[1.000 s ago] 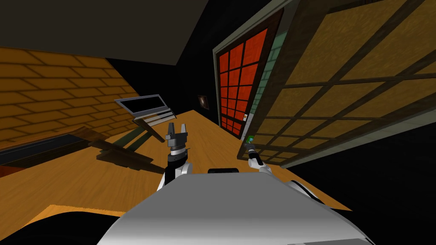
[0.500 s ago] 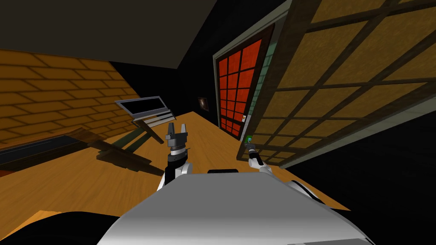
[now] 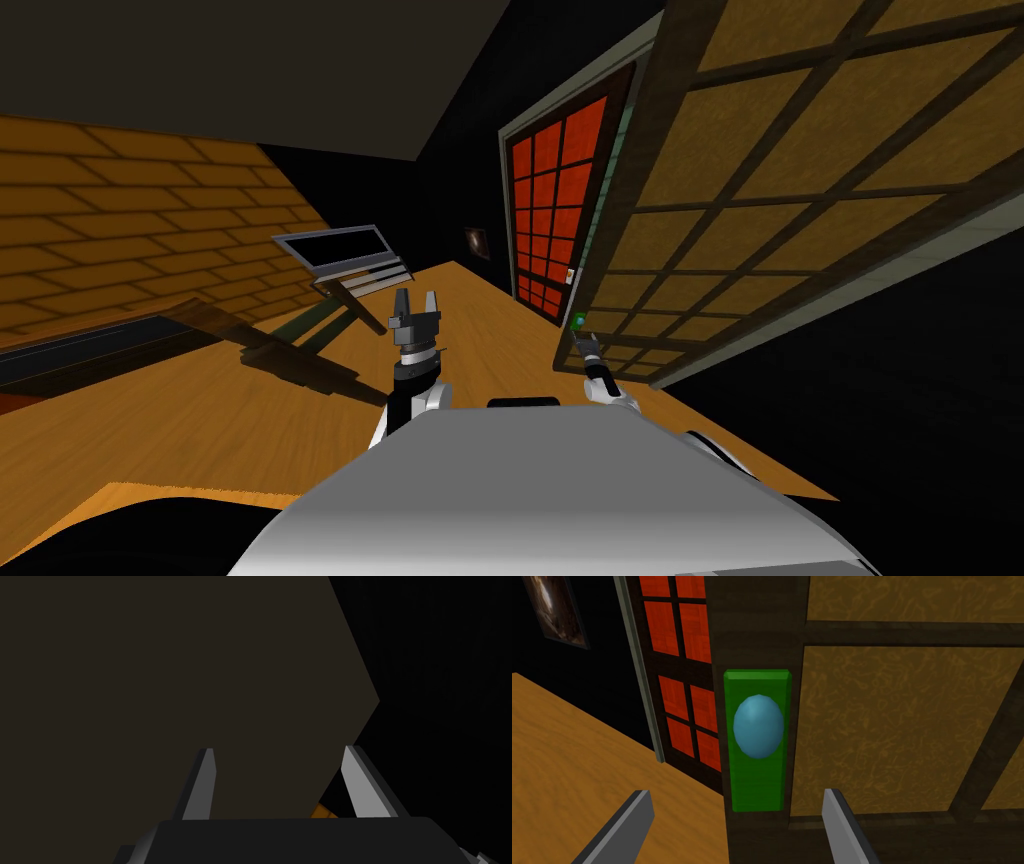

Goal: Pull the door open

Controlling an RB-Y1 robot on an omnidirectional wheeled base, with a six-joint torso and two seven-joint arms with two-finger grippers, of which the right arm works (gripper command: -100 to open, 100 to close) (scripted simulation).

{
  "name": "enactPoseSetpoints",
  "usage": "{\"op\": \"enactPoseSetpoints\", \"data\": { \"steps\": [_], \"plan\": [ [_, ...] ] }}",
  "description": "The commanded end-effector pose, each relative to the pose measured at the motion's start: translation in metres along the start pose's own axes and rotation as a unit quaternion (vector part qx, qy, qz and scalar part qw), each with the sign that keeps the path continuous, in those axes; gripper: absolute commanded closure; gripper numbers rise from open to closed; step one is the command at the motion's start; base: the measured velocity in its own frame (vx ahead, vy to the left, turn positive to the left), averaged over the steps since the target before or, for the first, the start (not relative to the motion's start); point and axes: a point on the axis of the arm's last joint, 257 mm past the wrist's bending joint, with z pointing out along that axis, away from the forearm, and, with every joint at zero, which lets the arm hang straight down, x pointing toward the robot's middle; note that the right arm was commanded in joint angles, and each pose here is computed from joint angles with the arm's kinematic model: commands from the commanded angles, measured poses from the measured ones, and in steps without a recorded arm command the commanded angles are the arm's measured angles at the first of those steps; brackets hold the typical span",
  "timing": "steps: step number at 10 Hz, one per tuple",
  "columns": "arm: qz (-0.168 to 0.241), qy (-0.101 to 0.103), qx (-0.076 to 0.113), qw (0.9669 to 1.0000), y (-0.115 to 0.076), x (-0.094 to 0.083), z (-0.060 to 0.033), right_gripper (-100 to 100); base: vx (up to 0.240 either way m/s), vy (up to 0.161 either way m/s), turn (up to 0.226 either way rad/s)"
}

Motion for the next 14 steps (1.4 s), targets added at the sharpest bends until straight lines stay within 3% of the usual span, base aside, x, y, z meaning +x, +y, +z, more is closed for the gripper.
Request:
{"op": "enactPoseSetpoints", "data": {
  "steps": [1,5,6,12,13,14],
  "plan": [
    [0.000,0.011,0.003,0.9999,-0.002,0.003,-0.0055,-100,-0.081,-0.037,0.000],
    [-0.001,0.037,0.013,0.9992,-0.009,0.008,-0.0215,-100,-0.106,-0.028,-0.001],
    [-0.002,0.032,0.011,0.9994,-0.008,0.007,-0.0194,-100,-0.041,-0.011,0.000],
    [0.001,0.037,-0.028,0.9989,0.061,0.008,-0.0349,-100,0.257,0.003,0.131],
    [0.000,0.036,-0.024,0.9990,0.057,0.007,-0.0325,-100,0.113,-0.015,-0.001],
    [0.000,0.036,-0.024,0.9990,0.057,0.007,-0.0325,100,-0.022,0.009,-0.002]
  ]
}}
